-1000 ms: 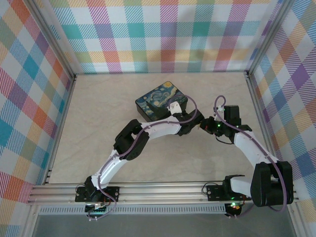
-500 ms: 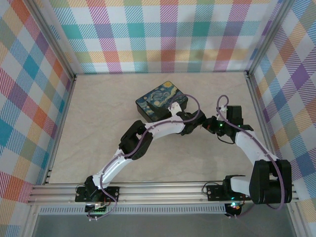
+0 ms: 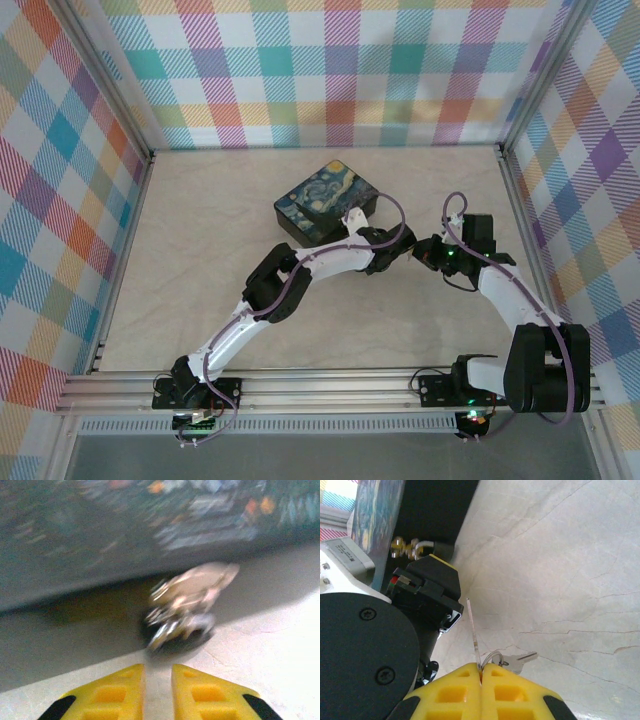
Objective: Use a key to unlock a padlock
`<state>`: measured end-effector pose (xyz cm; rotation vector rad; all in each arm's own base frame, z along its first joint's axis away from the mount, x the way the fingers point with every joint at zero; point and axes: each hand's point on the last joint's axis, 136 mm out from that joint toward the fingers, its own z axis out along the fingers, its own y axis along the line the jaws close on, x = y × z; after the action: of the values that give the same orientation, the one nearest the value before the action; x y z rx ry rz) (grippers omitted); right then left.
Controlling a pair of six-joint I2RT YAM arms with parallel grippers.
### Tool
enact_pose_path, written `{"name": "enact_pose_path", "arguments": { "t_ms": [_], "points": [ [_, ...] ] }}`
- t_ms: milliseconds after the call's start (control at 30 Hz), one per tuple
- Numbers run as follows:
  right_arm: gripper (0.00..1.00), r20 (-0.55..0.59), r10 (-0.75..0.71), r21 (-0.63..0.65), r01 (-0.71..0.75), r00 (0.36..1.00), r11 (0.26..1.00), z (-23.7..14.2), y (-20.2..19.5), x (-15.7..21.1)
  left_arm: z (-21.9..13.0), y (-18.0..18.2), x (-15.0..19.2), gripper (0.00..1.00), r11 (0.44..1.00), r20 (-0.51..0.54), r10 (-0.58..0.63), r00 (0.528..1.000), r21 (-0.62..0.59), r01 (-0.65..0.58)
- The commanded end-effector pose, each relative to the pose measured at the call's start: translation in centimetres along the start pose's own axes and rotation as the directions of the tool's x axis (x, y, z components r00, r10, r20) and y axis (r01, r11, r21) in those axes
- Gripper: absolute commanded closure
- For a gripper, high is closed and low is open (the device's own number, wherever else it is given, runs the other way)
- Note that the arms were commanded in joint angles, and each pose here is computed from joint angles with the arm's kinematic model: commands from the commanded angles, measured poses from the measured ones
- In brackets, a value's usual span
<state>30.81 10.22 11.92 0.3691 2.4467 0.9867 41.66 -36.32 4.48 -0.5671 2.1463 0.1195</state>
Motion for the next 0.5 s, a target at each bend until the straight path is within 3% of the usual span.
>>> {"name": "enact_pose_path", "arguments": {
  "t_ms": [0,100,300,467],
  "points": [
    [1.0,-0.031,-0.014,-0.023,0.013,0.999,1.0,0.0,0.1,0.9,0.0,0.8,-1.5,0.84,1.0,0.024,0.024,0.999,-0.006,-0.024],
    [1.0,-0.051,-0.016,-0.037,0.014,0.999,0.999,0.1,0.1,1.4,-0.9,1.0,-1.9,0.89,0.998,-0.011,0.062,0.998,0.02,-0.062],
    [1.0,-0.058,-0.007,-0.029,0.005,0.998,1.0,0.2,-0.2,1.7,-3.6,2.1,-3.1,0.88,0.987,-0.111,0.12,0.987,0.119,-0.107],
    [1.0,-0.053,-0.003,-0.007,0.003,0.999,1.0,0.0,-0.4,1.5,-7.5,1.9,-6.0,0.53,0.948,-0.16,0.238,0.958,0.253,-0.193]
  ]
}}
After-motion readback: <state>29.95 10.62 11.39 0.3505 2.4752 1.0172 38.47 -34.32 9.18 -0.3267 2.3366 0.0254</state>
